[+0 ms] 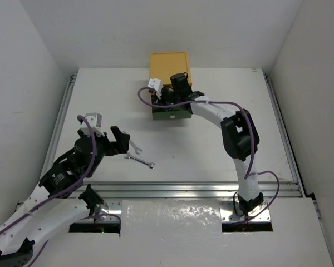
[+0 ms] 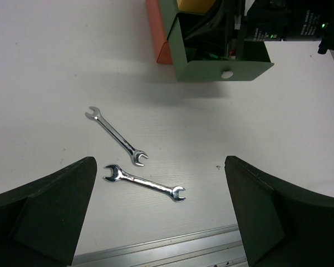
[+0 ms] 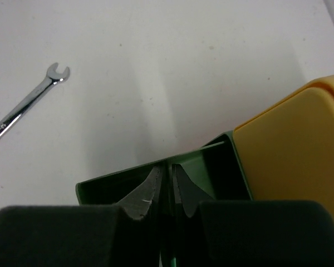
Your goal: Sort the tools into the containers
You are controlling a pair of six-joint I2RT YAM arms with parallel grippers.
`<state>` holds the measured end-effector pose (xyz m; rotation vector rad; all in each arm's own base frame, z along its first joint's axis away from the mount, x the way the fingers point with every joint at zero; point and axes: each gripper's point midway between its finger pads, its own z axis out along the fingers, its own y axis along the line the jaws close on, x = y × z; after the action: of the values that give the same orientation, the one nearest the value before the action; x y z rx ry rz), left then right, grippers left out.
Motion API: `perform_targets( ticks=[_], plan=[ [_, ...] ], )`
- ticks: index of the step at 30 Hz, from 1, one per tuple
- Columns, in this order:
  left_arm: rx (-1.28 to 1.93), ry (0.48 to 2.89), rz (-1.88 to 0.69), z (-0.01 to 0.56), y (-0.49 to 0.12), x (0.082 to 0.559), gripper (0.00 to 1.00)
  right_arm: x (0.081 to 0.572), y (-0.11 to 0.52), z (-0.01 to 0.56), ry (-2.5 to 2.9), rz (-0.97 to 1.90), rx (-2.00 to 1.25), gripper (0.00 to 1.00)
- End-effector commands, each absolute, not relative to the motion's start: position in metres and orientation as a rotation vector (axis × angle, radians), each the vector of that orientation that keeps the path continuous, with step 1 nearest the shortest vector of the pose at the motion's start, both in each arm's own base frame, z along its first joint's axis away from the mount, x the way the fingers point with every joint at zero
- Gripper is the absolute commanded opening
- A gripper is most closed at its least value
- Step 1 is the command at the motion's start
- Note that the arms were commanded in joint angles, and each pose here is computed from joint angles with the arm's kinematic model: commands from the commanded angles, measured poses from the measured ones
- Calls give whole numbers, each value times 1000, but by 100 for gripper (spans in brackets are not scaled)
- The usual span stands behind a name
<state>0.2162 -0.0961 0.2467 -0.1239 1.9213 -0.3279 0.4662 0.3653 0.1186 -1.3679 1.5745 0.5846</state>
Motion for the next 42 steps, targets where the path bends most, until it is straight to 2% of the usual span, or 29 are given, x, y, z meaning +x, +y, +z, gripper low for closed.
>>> perform_targets(
  ticks=[1,8,12,13,20,22,26,30,32,33,38,40,42],
  plan=[
    [-131,1887,-349,255,-98,220,98,473,373,132,1562,561,-1354,11],
    [-135,1880,-352,256,-97,219,98,483,362,122,1616,467,-1337,10],
    [-134,1881,-354,256,-98,219,98,477,361,137,1586,474,-1311,17],
    [-132,1882,-355,256,-98,219,98,476,360,155,1567,472,-1282,20],
    [-126,1891,-348,254,-99,220,98,467,349,227,1524,455,-1145,25],
    [-131,1887,-349,254,-98,220,98,460,342,245,1521,461,-1090,30],
    [-130,1886,-351,255,-99,220,98,456,321,251,1592,413,-954,35],
    [-136,1886,-344,255,-97,220,98,448,285,230,1883,340,-665,30],
    [-139,1880,-349,256,-97,220,98,427,268,202,2081,318,-465,29],
    [-139,1880,-349,256,-97,219,98,417,265,192,2135,313,-362,25],
    [-137,1883,-348,255,-97,220,98,371,268,135,2244,270,-310,24],
    [-136,1884,-350,255,-97,219,98,365,276,121,2278,303,-302,24],
    [-142,1876,-353,257,-96,219,98,367,279,113,2281,314,-292,20]
  ],
)
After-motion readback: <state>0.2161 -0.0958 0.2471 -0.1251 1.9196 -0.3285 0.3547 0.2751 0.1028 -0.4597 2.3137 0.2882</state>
